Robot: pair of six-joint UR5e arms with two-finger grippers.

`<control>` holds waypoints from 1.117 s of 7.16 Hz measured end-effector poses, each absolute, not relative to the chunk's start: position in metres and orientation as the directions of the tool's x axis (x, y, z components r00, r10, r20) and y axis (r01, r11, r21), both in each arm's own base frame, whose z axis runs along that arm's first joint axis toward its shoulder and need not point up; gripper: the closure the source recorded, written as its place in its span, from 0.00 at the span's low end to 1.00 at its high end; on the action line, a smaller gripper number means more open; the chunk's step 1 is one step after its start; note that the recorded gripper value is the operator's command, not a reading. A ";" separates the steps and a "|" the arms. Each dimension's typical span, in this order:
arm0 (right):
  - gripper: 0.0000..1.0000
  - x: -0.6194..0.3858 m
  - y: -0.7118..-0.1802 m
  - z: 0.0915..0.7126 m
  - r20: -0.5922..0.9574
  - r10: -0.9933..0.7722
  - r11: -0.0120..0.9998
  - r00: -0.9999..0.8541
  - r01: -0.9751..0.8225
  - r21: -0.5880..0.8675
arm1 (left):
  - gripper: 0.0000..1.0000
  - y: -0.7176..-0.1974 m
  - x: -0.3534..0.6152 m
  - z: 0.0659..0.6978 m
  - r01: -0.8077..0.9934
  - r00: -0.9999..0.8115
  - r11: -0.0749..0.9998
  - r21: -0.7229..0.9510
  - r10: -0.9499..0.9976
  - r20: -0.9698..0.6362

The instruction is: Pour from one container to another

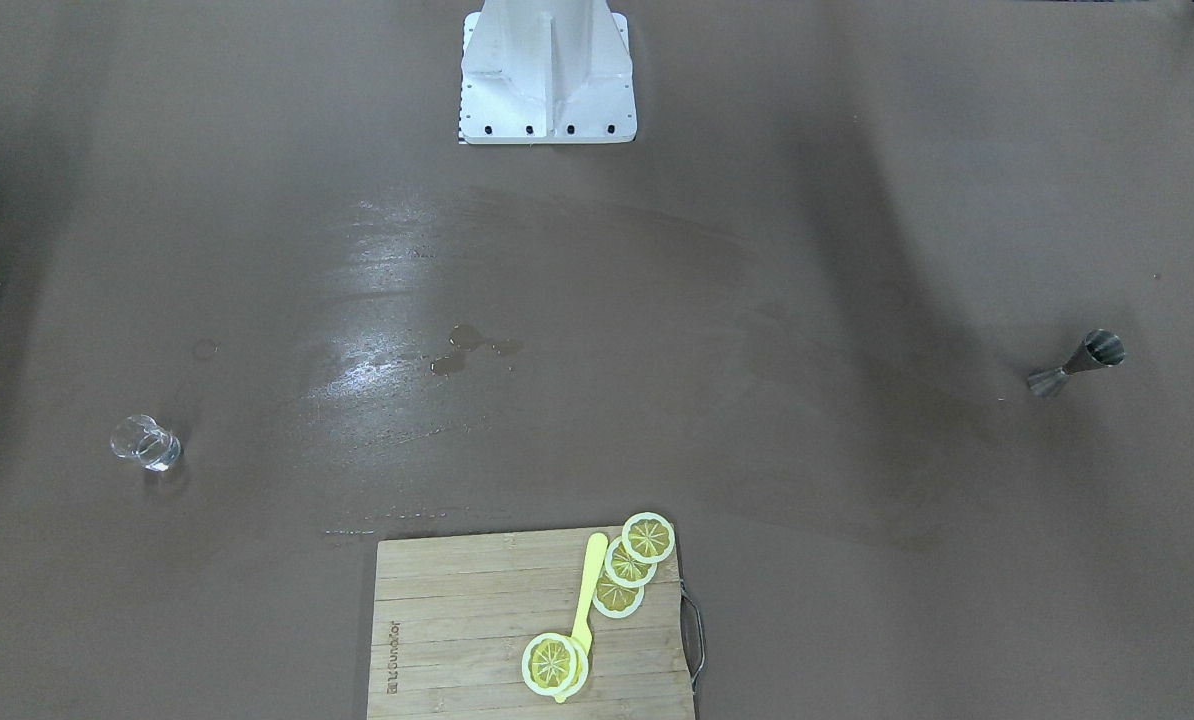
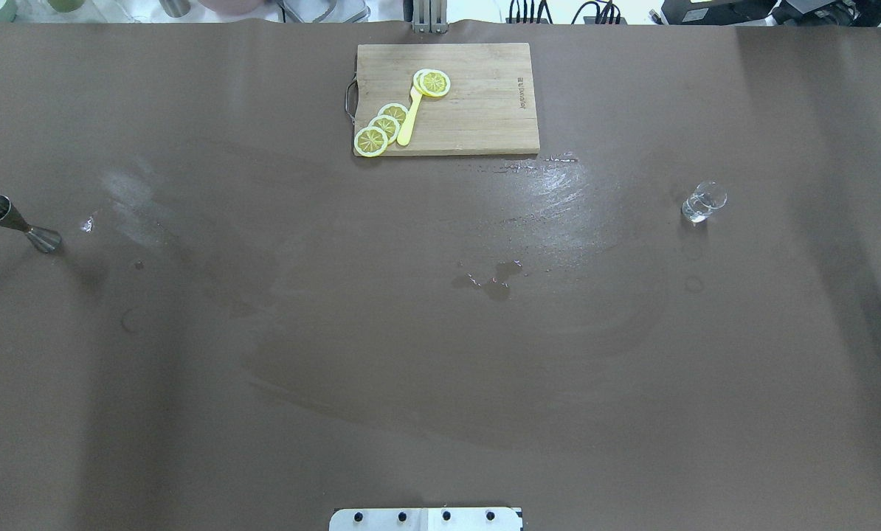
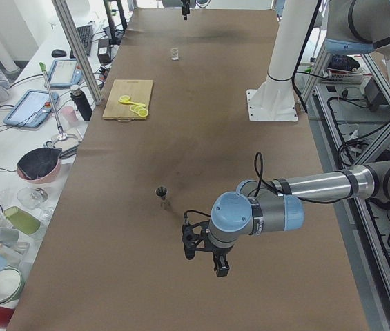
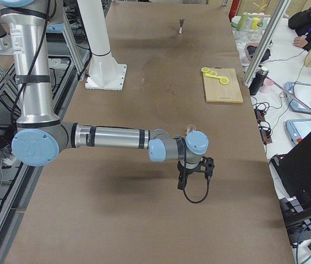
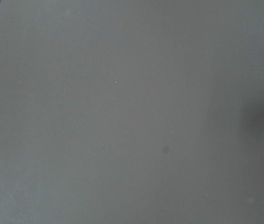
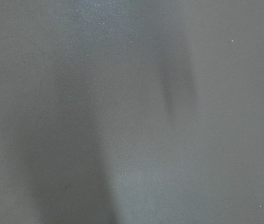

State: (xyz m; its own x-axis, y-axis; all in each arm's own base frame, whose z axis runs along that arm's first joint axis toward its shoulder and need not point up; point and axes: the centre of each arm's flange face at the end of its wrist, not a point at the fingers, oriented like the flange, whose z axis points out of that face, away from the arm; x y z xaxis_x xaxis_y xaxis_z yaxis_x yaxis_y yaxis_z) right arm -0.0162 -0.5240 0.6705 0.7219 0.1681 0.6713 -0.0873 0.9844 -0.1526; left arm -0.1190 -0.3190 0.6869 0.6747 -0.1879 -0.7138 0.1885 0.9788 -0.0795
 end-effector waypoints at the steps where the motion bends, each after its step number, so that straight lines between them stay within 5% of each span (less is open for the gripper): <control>1: 0.00 -0.016 -0.524 0.671 0.673 0.165 0.985 0.721 -0.085 -0.150 | 0.01 -0.319 -0.119 0.687 0.189 0.674 0.979 -0.080 -0.189 -0.714; 8: 0.00 -0.017 -0.526 0.669 0.675 0.157 0.986 0.721 -0.080 -0.145 | 0.01 -0.317 -0.119 0.688 0.190 0.674 0.978 -0.083 -0.192 -0.714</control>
State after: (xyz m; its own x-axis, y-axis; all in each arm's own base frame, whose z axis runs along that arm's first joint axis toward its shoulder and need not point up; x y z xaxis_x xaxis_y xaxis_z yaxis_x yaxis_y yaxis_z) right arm -0.0166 -0.5259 0.6686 0.7211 0.1573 0.6747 -0.0796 0.9862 -0.1449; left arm -0.1194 -0.3172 0.6881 0.6739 -0.1917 -0.7135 0.1903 0.9782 -0.0830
